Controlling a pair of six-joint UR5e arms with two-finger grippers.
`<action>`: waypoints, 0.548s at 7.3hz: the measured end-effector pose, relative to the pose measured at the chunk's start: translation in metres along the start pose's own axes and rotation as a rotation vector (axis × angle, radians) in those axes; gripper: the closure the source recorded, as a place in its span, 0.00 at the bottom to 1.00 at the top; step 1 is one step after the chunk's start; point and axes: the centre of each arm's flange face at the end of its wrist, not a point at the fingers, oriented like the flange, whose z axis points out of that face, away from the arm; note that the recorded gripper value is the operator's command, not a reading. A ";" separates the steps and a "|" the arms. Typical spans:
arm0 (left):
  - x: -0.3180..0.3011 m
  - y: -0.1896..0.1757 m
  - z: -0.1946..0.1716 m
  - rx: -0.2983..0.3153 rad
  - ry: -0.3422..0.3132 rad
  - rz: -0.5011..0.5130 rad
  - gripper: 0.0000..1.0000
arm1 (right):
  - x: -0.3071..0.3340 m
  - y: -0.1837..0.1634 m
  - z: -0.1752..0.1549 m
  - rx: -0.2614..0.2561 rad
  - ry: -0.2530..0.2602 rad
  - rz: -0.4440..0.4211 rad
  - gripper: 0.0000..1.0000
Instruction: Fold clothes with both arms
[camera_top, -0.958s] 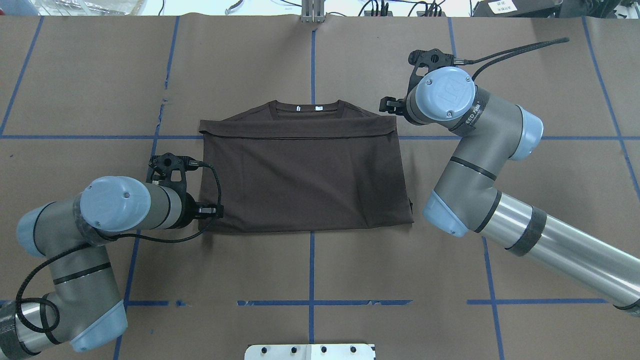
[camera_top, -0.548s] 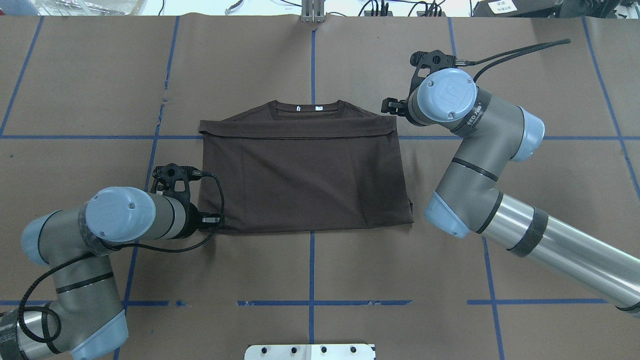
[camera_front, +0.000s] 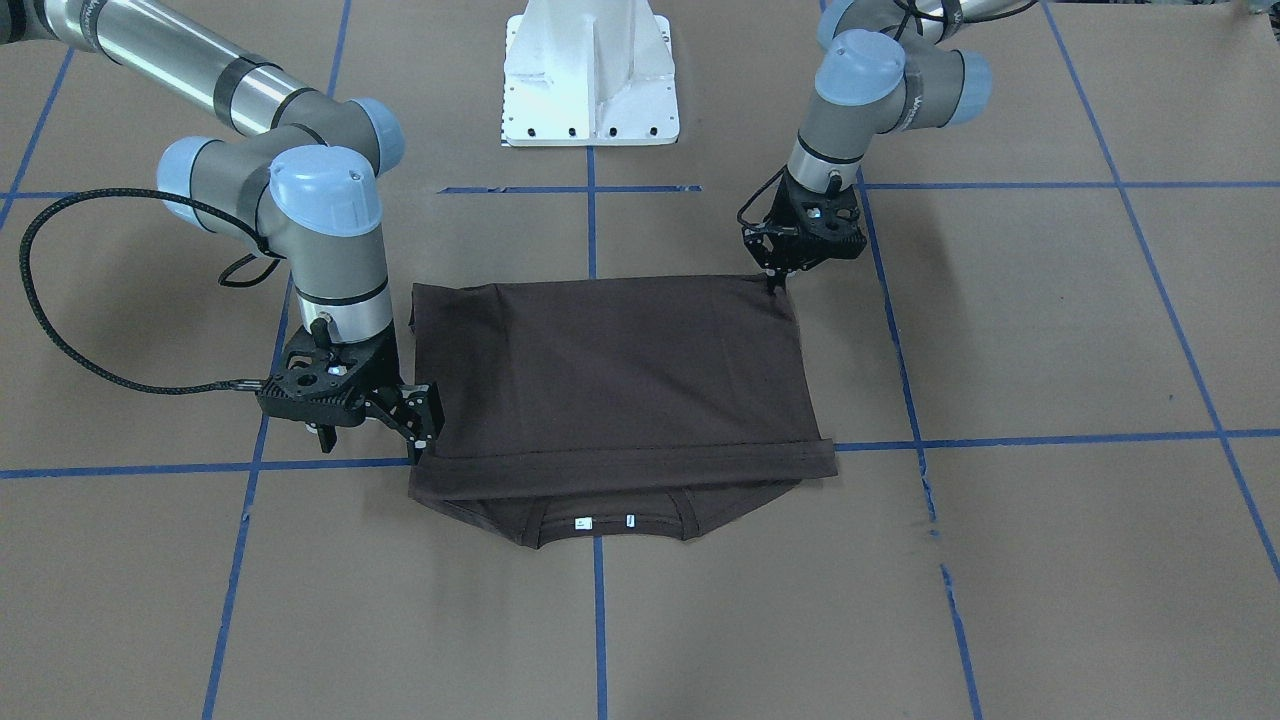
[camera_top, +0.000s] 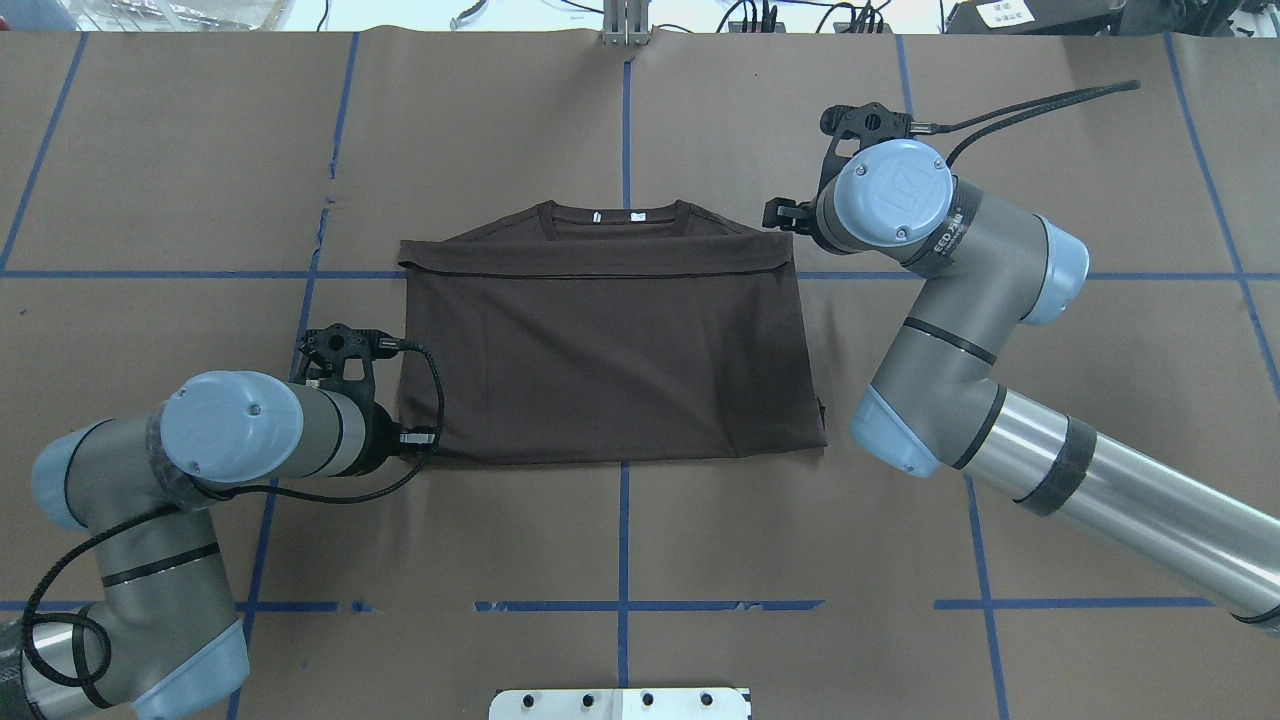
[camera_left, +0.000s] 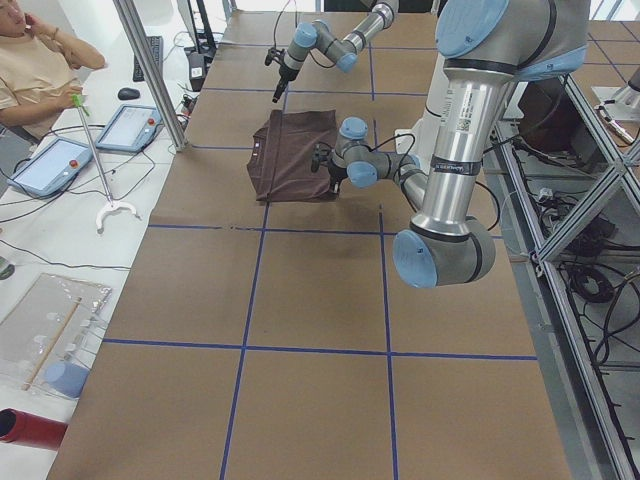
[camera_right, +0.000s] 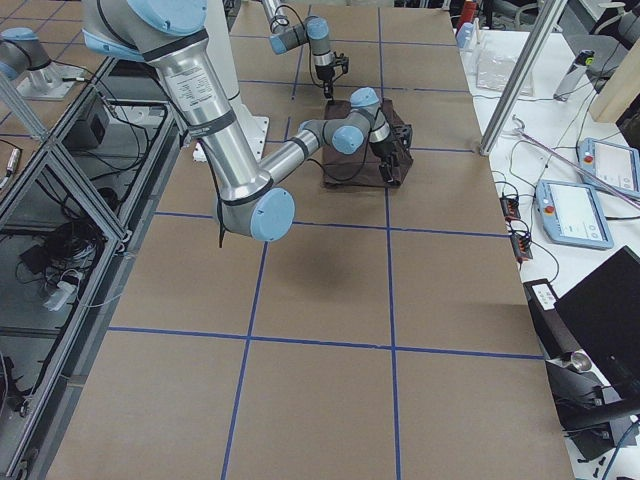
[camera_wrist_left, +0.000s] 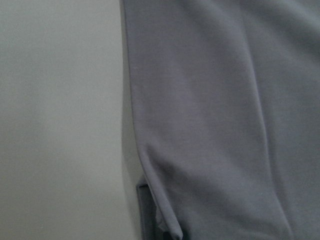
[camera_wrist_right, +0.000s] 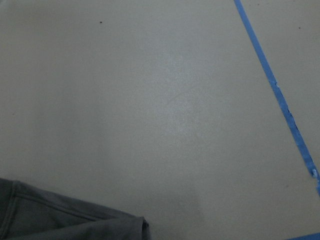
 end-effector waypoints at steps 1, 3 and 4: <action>-0.014 -0.019 -0.003 0.027 -0.019 0.022 1.00 | 0.000 0.000 0.000 0.000 0.001 0.001 0.00; -0.074 -0.094 -0.004 0.109 -0.121 0.105 1.00 | 0.000 0.001 0.001 -0.001 0.000 0.003 0.00; -0.101 -0.142 0.000 0.144 -0.177 0.135 1.00 | -0.001 0.002 0.000 -0.001 -0.001 0.006 0.00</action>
